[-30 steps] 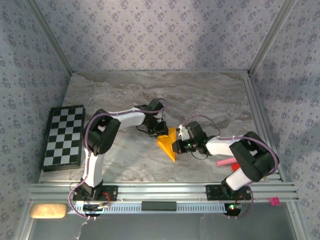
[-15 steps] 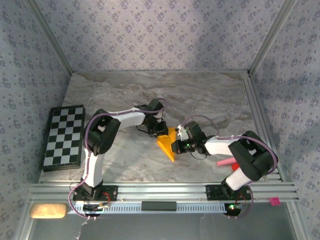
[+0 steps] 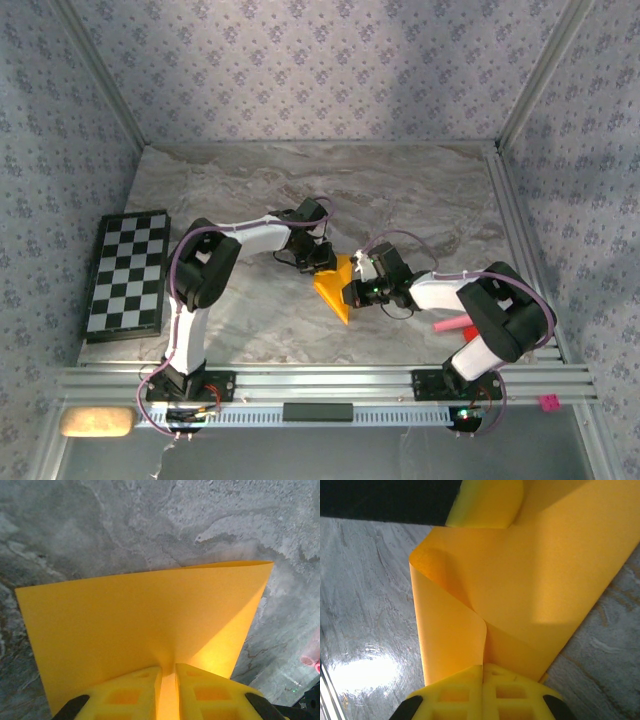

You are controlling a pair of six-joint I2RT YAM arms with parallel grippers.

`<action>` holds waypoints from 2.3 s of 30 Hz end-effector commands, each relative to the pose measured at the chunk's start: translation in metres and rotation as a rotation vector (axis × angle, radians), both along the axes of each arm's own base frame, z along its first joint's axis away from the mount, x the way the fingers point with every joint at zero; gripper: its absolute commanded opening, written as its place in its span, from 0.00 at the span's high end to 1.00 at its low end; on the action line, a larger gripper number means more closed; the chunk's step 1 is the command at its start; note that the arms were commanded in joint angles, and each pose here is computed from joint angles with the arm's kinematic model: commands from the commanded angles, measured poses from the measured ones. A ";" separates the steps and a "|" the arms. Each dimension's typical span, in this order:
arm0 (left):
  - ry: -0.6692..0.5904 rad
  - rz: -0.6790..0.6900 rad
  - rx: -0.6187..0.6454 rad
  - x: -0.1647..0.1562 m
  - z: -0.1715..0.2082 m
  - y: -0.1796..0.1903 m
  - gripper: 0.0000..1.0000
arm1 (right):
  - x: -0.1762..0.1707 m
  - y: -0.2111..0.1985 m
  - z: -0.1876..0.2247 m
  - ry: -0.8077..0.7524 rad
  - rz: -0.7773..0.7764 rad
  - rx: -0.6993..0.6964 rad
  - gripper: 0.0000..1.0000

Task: Fold a paper plane with a square sheet of paper (pick it up from the middle)
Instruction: Third fold the triangle at the center of the table.

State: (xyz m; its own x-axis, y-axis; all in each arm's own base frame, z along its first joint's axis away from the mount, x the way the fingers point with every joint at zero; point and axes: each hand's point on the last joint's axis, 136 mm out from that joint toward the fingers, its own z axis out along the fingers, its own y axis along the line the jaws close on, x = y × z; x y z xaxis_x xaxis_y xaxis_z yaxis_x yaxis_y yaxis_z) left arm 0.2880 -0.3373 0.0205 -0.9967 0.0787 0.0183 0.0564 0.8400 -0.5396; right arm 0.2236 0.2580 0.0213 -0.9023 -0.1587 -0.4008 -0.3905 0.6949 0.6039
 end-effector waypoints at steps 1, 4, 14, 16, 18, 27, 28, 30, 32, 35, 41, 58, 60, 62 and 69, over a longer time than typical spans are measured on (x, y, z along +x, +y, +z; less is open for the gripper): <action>0.006 0.023 0.107 0.000 -0.015 0.020 0.82 | -0.003 -0.007 -0.008 0.006 -0.013 -0.042 0.95; 0.014 0.029 0.119 -0.002 -0.018 0.023 0.82 | -0.004 -0.007 -0.006 0.001 -0.012 -0.036 0.95; 0.015 0.038 0.118 -0.003 -0.020 0.024 0.82 | -0.003 -0.006 -0.007 0.001 -0.012 -0.034 0.95; 0.006 0.037 0.102 -0.001 -0.015 0.021 0.82 | -0.004 -0.006 -0.010 0.007 -0.011 -0.036 0.95; -0.014 0.038 0.087 0.003 -0.008 0.018 0.81 | -0.005 -0.008 -0.013 0.011 -0.014 -0.044 0.95; -0.165 0.120 0.013 0.026 0.048 0.019 0.68 | -0.001 -0.009 -0.013 0.012 -0.016 -0.036 0.95; -0.172 0.127 -0.003 0.026 0.053 0.019 0.68 | 0.000 -0.009 -0.012 0.010 -0.015 -0.034 0.95; -0.169 0.135 -0.030 0.021 0.059 0.019 0.67 | 0.001 -0.008 -0.011 0.012 -0.012 -0.029 0.95; -0.163 0.141 -0.062 0.016 0.063 0.018 0.68 | 0.001 -0.006 -0.009 0.012 -0.007 -0.021 0.95; -0.134 0.158 -0.100 0.007 0.062 0.019 0.69 | 0.001 -0.003 -0.008 0.013 0.001 -0.013 0.95; -0.119 0.167 -0.098 -0.004 0.060 0.025 0.72 | 0.002 -0.002 -0.007 0.016 0.005 -0.011 0.95; 0.003 0.282 -0.407 -0.049 0.057 -0.004 0.97 | 0.002 -0.005 -0.010 0.021 -0.010 -0.027 0.95; 0.009 0.280 -0.395 -0.053 0.051 -0.005 0.97 | 0.002 -0.005 -0.010 0.023 -0.012 -0.028 0.95; 0.016 0.284 -0.374 -0.058 0.042 -0.003 0.97 | 0.002 -0.005 -0.010 0.023 -0.010 -0.027 0.95; 0.025 0.276 -0.344 -0.062 0.027 -0.003 0.97 | 0.002 -0.005 -0.010 0.023 -0.010 -0.029 0.95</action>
